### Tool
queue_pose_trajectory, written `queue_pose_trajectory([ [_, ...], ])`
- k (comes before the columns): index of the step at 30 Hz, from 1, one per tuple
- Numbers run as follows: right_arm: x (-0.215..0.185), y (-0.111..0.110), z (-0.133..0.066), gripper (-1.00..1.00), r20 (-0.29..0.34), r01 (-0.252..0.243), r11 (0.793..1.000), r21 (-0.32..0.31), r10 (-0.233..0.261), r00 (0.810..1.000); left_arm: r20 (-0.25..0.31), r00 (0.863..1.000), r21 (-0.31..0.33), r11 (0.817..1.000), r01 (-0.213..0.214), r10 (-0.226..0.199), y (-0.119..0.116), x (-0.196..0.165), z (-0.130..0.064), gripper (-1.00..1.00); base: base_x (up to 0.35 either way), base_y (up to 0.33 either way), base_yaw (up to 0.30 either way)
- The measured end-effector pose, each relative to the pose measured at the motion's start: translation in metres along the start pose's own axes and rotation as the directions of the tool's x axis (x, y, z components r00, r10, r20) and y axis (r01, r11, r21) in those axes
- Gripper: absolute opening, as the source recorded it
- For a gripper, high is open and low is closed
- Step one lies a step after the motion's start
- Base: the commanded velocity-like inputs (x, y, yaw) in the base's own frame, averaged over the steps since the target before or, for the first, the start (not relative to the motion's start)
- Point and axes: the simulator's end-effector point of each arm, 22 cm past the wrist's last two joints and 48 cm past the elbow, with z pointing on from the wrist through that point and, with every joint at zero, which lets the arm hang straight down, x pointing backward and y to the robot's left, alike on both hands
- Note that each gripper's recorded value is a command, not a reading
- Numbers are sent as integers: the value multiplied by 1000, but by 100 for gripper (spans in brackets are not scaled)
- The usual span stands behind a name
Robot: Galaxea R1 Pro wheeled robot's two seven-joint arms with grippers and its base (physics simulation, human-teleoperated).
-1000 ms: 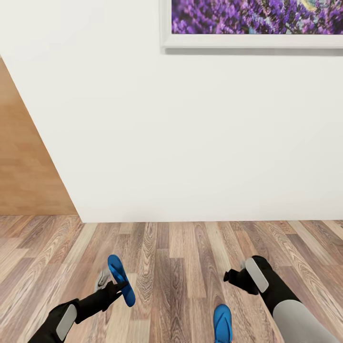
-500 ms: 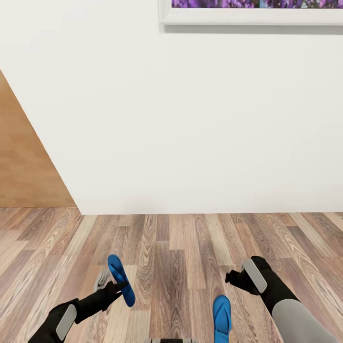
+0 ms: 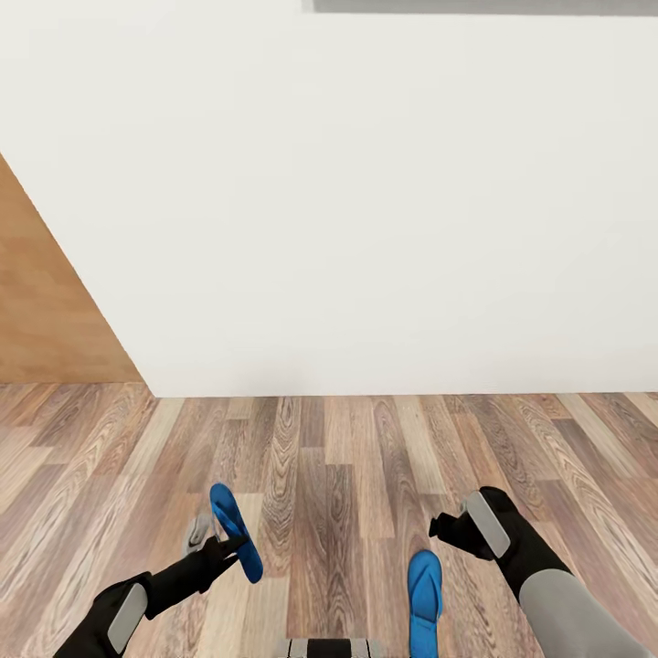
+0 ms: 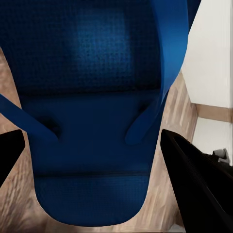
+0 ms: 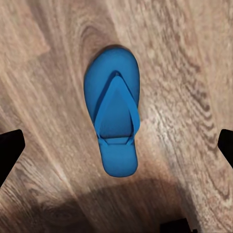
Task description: In the bedroom, move the book from the bed onto either nightstand, and place the two sandals side by side next to the bed.
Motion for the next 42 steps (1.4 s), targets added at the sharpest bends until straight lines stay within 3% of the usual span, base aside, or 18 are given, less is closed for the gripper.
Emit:
queue_pose_trajectory([
  [15, 6, 13, 22, 100, -39, 7, 1000, -22, -8, 999, -23, 999, 1, 999, 37, -37, 21, 10, 3, -100, 0, 0, 0],
  [19, 8, 26, 21, 100, -37, 29, 999, -34, -31, 999, -9, 1000, -9, 1000, 28, -28, 29, -3, -11, -100, 0, 0, 0],
  [25, 6, 36, 19, 100, -29, 53, 998, -39, -55, 998, 3, 1000, 57, 998, 26, -26, 21, -15, -26, -100, 0, 0, 0],
  [36, -6, 52, 13, 100, -10, 65, 996, -58, -66, 998, 6, 1000, 79, 997, 25, -25, 18, -17, -30, -100, 0, 0, 0],
  [42, -5, 62, 20, 100, -23, 70, 995, -66, -72, 997, -4, 999, 65, 997, 41, -41, 29, -12, -28, -100, 0, 0, 0],
])
